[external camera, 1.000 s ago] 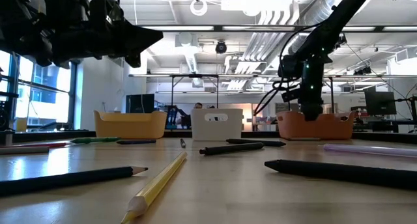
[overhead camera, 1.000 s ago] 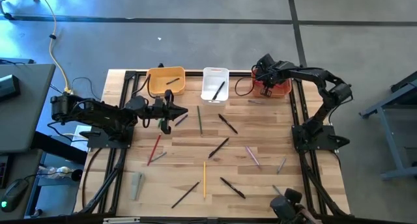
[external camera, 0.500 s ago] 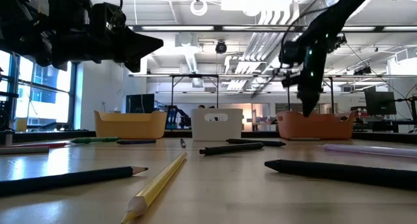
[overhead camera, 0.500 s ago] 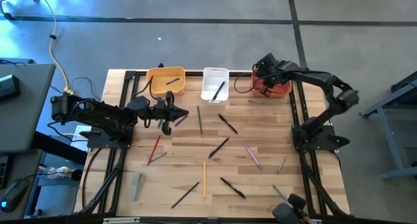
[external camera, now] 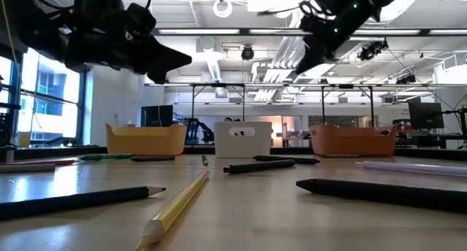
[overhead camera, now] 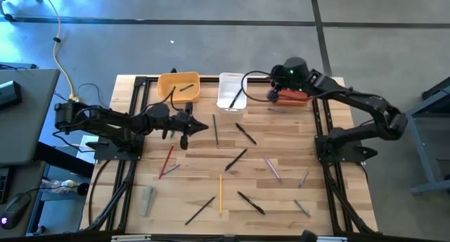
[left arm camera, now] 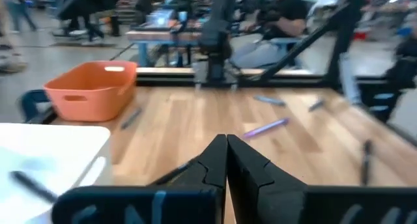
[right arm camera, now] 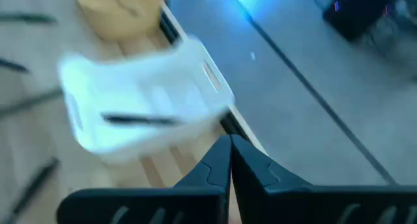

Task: Sort crayons/erasers/pens/pencils in bins
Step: Put the blue crayon into the yellow bin

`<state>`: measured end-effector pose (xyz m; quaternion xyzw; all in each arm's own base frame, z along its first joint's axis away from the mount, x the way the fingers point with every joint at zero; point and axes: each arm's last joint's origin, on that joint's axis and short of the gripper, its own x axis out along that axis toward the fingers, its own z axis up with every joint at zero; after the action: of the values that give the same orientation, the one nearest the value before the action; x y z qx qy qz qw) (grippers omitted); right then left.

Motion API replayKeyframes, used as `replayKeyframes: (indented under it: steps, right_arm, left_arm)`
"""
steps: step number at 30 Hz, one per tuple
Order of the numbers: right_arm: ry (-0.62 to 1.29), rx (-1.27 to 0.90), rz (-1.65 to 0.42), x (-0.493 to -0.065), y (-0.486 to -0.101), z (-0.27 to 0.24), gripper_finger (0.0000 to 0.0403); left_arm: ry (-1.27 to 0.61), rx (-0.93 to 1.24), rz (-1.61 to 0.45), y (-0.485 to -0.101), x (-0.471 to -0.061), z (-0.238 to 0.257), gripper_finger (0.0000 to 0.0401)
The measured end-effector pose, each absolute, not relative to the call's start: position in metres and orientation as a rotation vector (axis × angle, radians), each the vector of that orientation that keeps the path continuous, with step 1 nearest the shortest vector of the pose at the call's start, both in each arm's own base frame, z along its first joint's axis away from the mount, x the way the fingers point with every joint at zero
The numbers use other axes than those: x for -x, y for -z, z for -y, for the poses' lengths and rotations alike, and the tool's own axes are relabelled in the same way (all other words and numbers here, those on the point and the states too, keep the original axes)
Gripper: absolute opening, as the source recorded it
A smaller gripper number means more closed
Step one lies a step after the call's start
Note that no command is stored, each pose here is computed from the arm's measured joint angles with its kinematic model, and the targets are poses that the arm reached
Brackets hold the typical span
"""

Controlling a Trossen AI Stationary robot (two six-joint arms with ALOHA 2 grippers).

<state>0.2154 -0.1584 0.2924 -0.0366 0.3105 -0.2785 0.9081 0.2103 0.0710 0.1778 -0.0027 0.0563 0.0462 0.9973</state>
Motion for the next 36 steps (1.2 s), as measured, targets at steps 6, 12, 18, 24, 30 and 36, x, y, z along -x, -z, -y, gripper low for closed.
replayKeyframes:
  steps: [6,12,18,24,30,36]
  right_arm:
    - [0.524,0.072,-0.495,-0.234,-0.302,0.143,0.0001]
    - [0.504,0.08,-0.332,-0.25,-0.312,0.137,0.0]
    - [0.44,0.125,-0.302,-0.281,-0.296,0.13,0.0]
    - [0.322,0.169,-0.277,-0.319,-0.266,0.118,0.0]
    - [0.221,0.178,-0.201,-0.344,-0.248,0.102,0.0]
    - [0.165,0.179,-0.154,-0.36,-0.236,0.083,0.0]
  left_arm:
    - [-0.162,-0.057,-0.16,-0.189,-0.212,-0.081,0.0]
    - [-0.247,-0.052,-0.16,-0.195,-0.201,-0.097,0.0]
    - [-0.305,-0.018,-0.181,-0.194,-0.191,-0.112,0.0]
    - [-0.287,-0.011,-0.252,-0.187,-0.192,-0.107,0.0]
    - [-0.285,-0.006,-0.308,-0.183,-0.198,-0.094,0.0]
    - [-0.276,0.012,-0.408,-0.174,-0.202,-0.076,0.0]
